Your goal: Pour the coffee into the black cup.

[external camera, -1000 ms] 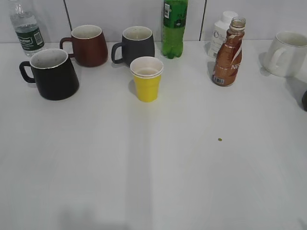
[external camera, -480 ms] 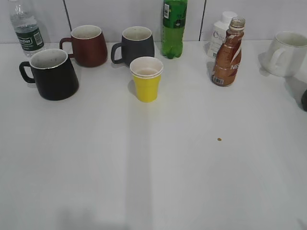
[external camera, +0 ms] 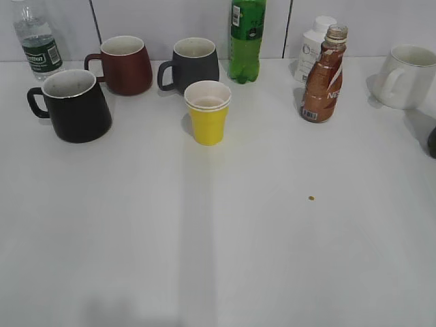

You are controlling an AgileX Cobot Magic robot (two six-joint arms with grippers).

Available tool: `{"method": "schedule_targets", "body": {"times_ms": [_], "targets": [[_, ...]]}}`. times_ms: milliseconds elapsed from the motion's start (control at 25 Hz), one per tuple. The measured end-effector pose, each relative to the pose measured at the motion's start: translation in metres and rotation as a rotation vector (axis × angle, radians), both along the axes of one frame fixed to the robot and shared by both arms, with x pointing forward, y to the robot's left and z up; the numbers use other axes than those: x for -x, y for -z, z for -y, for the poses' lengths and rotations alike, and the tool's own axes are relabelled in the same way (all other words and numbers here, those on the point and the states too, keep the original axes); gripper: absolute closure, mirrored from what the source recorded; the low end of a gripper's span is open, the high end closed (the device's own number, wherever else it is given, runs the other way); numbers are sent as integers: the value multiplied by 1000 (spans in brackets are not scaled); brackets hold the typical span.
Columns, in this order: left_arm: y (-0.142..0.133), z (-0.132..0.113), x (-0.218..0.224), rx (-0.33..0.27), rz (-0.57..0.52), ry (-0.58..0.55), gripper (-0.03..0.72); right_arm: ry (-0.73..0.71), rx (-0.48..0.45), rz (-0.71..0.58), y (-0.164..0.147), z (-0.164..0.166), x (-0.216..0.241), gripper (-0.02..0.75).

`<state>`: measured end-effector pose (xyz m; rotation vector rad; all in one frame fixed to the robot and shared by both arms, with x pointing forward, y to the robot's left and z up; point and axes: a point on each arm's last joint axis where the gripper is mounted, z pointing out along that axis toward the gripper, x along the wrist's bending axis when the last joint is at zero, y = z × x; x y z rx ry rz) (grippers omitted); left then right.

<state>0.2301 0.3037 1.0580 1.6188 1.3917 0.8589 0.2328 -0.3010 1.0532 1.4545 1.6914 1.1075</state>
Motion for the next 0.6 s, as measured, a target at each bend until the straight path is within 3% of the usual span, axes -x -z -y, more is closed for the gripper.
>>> {"method": "schedule_targets", "body": {"times_ms": [280, 600], "targets": [[0, 1, 0, -1, 0, -135, 449, 134, 0, 0, 0, -1, 0, 149], [1, 2, 0, -1, -2, -210, 449, 152, 0, 0, 0, -1, 0, 149]]}}
